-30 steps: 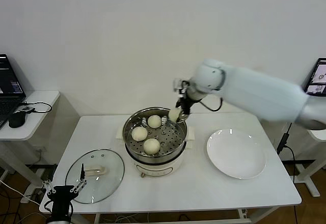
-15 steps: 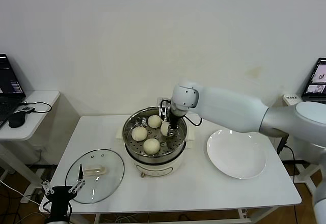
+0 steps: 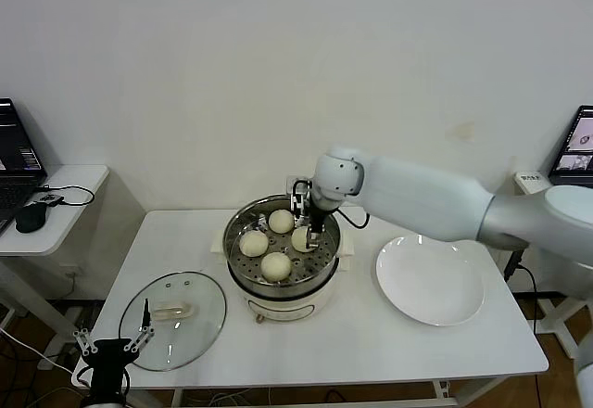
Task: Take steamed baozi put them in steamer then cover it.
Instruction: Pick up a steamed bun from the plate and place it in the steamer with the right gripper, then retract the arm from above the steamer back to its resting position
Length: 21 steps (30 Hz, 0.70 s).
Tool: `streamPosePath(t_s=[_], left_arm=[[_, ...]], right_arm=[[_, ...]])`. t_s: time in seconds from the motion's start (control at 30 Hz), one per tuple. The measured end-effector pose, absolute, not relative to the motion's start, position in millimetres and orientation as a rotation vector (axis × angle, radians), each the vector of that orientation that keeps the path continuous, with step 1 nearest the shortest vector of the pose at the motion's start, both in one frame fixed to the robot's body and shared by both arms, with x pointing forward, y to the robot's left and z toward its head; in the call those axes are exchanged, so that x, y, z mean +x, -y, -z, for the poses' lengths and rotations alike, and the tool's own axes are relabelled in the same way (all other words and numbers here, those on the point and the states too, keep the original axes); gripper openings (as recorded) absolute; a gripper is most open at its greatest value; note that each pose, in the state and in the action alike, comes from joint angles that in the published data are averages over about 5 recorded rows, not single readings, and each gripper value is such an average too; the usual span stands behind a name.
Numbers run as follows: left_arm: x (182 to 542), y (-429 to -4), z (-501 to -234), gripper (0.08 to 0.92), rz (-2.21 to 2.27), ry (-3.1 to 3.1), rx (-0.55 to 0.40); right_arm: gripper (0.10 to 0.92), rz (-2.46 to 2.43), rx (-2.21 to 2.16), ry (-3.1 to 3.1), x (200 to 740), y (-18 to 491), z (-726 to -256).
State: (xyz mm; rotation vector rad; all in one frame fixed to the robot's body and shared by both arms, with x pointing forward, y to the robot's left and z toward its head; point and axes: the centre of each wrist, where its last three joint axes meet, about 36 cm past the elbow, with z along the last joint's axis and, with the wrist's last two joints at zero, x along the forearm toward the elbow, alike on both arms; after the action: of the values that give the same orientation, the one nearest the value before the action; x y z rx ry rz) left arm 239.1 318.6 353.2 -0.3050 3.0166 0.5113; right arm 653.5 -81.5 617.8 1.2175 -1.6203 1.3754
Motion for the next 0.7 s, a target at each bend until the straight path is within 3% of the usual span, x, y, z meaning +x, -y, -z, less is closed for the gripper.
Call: streamPosePath(t_s=[0.3, 0.7], left_arm=[[241, -315, -351, 0.823, -0.495, -3.019, -0.315], [235, -310, -347, 0.823, -0.476, -3.046, -0.318]], right_arm=[[0.823, -1.336, 1.208, 1.950, 621, 126, -626], [0.823, -0.995, 1.119, 2.661, 566, 187, -544]])
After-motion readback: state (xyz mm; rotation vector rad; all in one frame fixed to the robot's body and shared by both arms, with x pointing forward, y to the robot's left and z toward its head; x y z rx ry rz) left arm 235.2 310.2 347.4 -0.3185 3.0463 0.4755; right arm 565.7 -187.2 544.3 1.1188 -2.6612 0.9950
